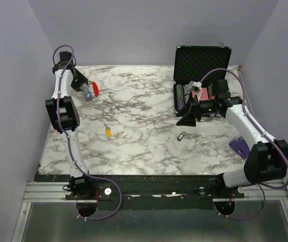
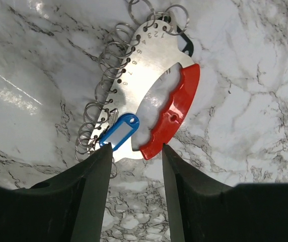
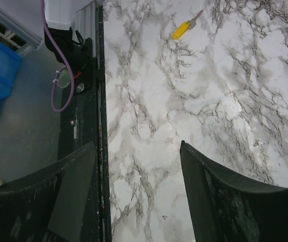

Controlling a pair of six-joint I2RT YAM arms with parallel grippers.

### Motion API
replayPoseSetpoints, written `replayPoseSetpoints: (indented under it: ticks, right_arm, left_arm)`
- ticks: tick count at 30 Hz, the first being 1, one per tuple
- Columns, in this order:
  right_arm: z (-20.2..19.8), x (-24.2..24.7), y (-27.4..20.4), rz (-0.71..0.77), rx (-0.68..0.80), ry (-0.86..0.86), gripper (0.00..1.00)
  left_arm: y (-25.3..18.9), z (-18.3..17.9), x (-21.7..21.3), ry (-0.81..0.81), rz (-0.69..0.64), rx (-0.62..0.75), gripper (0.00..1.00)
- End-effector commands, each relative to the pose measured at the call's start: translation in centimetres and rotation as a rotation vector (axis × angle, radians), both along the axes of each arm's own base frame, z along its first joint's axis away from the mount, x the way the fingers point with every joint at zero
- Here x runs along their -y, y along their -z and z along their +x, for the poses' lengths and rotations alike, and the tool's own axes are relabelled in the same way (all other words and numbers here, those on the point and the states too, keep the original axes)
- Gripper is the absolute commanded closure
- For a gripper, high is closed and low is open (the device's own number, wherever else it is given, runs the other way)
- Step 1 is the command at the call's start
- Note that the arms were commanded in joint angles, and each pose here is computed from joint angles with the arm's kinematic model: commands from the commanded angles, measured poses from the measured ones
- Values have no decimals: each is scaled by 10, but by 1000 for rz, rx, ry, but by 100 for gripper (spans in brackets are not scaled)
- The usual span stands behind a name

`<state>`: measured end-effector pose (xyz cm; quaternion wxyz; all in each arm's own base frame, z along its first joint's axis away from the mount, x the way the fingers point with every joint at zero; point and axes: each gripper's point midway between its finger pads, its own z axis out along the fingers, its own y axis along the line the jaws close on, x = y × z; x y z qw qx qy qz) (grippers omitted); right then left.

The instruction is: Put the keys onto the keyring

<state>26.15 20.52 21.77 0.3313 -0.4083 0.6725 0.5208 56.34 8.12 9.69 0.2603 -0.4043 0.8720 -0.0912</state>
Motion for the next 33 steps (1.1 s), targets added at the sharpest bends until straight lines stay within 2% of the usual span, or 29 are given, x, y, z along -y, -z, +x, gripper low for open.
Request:
replayPoseSetpoints:
  ticks: [1,8,16,19,21,24,29,33]
  right_arm:
    - [-3,-1,-15,30,28,-24,23]
    - [-4,-1,-16,31,37,-26,24]
    - [-5,-1,-18,28,42,-28,23]
    - [-5,-1,-18,27,47,-28,23]
    - [-5,0,-19,25,50,-29,23]
    - [-5,0,-19,22,54,-29,23]
    - [-5,0,-19,15,58,-31,23]
    - [-5,1,-20,13,62,-32,23]
  left_arm:
    - [25,-13,2,-88,-104,-85,48]
    - [28,-24,-8,-216,-114,-127,47]
    - [31,-41,-6,-428,-183,-197,37]
    - [33,-44,-11,-493,-178,-209,36]
    - [33,-44,-9,-514,-188,-209,40]
    - [32,-45,-9,-545,-198,-212,50]
    - [35,-47,-7,-567,-203,-227,57]
    - [36,-47,-5,-566,-207,-227,71]
